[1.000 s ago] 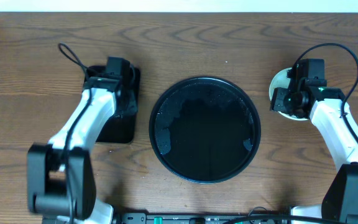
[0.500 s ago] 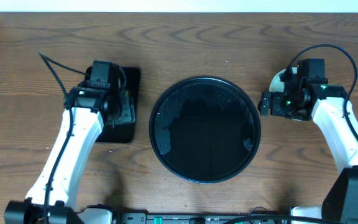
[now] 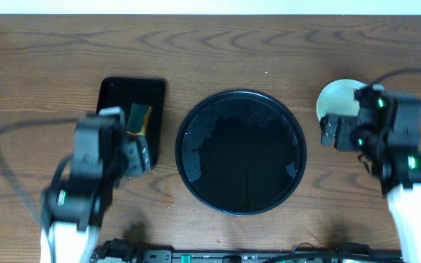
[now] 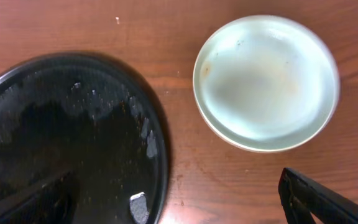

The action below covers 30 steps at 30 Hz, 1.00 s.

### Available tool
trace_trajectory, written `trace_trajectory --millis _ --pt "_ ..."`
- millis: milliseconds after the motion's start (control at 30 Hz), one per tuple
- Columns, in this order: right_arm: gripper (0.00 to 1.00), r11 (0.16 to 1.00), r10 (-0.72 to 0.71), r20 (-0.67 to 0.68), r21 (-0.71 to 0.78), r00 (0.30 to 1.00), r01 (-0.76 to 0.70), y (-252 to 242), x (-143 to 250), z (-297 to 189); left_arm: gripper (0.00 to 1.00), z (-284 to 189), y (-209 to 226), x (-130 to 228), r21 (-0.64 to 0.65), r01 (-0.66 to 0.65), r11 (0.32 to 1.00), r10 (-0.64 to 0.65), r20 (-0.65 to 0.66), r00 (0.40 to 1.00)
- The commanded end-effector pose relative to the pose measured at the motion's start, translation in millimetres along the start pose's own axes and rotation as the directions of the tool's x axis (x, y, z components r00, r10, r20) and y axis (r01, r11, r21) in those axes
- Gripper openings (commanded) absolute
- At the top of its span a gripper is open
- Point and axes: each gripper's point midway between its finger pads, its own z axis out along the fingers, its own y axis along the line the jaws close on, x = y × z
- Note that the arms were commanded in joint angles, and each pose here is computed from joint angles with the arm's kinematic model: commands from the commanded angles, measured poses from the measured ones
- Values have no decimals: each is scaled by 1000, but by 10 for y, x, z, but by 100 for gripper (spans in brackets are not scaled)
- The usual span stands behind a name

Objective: Clean dirty plates on tray and stack at the side

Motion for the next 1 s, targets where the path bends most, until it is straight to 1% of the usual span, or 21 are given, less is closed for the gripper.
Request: trace_trajectory --millis 0,133,300,467,600,967 --pt "99 999 -34 76 18 997 33 -10 122 -161 84 -200 45 86 26 21 999 -24 117 993" --pt "99 999 -38 123 31 992 35 -36 255 -313 84 -438 66 136 57 19 998 -31 226 974" --pt "99 999 -35 82 32 996 32 -45 448 -398 84 -613 72 120 76 17 997 -39 304 952" --pt "99 999 -28 6 38 1000 27 -66 626 -378 85 -617 72 120 77 16 997 -39 305 951" --pt "99 999 -24 -31 40 999 25 -74 713 -377 85 -617 72 120 77 16 997 -39 305 951" --pt "99 999 -24 -33 40 999 25 -75 719 -377 85 -617 72 120 77 16 997 -39 305 951"
